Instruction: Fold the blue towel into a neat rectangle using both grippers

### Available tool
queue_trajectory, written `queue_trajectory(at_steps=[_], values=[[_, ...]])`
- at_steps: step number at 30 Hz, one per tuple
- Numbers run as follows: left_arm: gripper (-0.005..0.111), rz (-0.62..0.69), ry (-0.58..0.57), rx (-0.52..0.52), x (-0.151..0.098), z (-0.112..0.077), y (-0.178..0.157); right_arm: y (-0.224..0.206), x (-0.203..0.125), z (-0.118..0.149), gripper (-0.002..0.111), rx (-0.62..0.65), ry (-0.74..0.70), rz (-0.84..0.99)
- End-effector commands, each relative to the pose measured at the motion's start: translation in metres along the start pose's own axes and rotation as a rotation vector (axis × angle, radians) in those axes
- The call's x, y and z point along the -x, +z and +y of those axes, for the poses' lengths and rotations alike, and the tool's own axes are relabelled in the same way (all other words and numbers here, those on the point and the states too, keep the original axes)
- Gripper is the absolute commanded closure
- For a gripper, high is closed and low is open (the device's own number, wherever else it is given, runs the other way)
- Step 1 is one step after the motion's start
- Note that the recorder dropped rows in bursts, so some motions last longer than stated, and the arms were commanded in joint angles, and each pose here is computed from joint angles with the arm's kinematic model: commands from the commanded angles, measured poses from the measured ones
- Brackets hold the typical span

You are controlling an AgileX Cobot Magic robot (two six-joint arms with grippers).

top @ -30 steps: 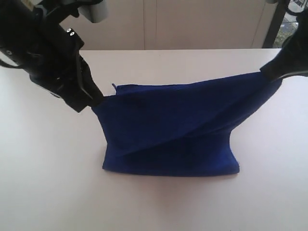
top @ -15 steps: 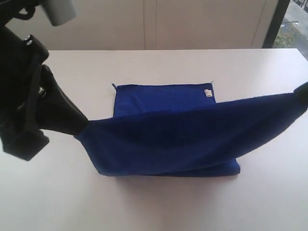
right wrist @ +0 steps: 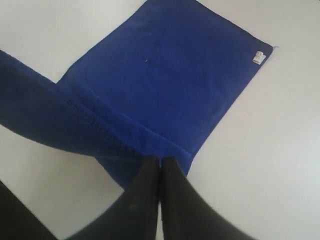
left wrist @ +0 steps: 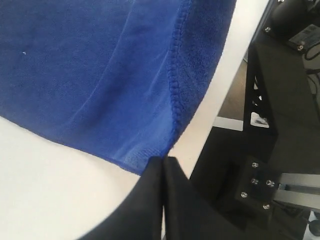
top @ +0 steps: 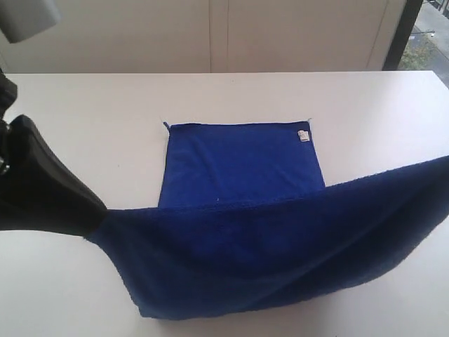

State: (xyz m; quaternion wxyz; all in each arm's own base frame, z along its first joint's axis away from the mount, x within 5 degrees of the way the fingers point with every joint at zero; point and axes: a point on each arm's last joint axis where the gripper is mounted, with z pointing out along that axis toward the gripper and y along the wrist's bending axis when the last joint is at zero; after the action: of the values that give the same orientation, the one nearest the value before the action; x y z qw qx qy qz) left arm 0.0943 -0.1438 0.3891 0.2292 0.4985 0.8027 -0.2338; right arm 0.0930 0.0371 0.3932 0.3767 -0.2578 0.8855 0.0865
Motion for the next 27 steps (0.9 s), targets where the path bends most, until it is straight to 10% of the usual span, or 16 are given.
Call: queue_trajectory(at_steps=[1, 10, 27], values=[[0.107, -0.012, -0.022, -0.054, -0.002, -0.008, -0.004, -0.003, -0.001, 0.004, 0.108, 0.021, -0.008, -0.021], [0.107, -0.036, -0.016, -0.092, -0.004, -0.014, -0.011, -0.003, -0.001, 0.006, 0.108, 0.038, -0.003, -0.031], [0.107, -0.096, 0.006, 0.257, -0.003, 0.037, 0.048, 0.063, -0.016, -0.021, 0.108, -0.086, 0.039, 0.038]])
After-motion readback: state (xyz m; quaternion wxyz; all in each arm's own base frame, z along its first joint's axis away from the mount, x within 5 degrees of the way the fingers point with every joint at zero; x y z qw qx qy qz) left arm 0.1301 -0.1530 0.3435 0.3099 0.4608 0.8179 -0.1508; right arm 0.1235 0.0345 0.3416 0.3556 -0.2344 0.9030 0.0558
